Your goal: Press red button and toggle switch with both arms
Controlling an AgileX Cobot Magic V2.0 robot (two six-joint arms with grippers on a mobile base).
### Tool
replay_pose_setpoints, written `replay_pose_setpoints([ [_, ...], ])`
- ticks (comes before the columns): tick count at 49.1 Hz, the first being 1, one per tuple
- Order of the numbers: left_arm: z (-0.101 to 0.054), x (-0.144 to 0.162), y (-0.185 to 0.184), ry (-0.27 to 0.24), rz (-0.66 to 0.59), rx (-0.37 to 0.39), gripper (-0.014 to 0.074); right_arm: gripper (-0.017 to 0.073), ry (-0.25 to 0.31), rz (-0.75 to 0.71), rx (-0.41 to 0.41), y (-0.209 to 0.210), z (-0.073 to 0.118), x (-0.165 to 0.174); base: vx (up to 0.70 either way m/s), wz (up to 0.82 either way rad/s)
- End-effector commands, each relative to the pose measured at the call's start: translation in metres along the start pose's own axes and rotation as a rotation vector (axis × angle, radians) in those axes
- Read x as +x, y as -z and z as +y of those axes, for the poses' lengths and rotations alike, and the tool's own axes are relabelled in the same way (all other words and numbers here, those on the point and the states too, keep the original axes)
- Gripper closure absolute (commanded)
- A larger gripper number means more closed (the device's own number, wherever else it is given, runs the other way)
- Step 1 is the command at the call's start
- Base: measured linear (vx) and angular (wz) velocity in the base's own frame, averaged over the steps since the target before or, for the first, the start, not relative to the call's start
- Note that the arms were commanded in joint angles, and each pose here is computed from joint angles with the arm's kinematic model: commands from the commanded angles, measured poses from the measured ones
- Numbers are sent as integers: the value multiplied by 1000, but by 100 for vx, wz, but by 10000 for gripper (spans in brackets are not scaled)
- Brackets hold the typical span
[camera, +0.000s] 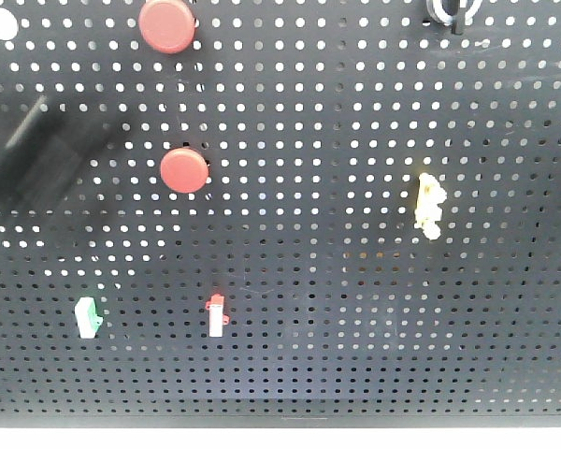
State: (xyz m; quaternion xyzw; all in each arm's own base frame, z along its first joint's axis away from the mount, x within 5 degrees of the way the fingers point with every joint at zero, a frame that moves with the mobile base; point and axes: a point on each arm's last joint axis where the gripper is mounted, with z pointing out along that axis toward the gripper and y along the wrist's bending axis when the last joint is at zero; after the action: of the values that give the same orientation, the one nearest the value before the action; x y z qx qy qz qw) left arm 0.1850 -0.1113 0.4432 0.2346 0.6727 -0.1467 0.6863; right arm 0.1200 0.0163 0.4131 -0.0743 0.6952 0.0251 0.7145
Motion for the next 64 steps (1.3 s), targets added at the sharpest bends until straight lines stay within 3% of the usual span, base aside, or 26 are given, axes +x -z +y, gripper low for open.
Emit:
replay_pose_setpoints([
  [1, -1, 3, 32, 24, -116, -15, 591, 562, 32, -129, -91, -2, 11, -24, 0, 0],
  [10, -7, 48, 71, 42, -76, -9, 591, 562, 36, -123, -295, -35, 44, -46, 0, 0],
  [15, -8, 61, 88, 77, -81, -9, 591, 562, 26, -140, -339, -65, 61, -63, 0, 0],
  [27, -9, 66, 106, 85, -60, -4, 591, 562, -80, -197, -297, -119, 64, -110, 0, 0],
  [47, -10, 68, 105, 85, -38, -2, 591, 562, -81, -185, -307, -144, 72, -122, 0, 0],
  [56, -10, 68, 105, 85, -35, -1, 591, 562, -39, -194, -294, -144, 71, -122, 0, 0],
  [59, -10, 68, 105, 85, -35, -1, 591, 562, -21, -193, -285, -144, 69, -122, 0, 0],
  [64, -10, 68, 105, 85, -34, -1, 591, 562, -50, -175, -244, -143, 56, -122, 0, 0],
])
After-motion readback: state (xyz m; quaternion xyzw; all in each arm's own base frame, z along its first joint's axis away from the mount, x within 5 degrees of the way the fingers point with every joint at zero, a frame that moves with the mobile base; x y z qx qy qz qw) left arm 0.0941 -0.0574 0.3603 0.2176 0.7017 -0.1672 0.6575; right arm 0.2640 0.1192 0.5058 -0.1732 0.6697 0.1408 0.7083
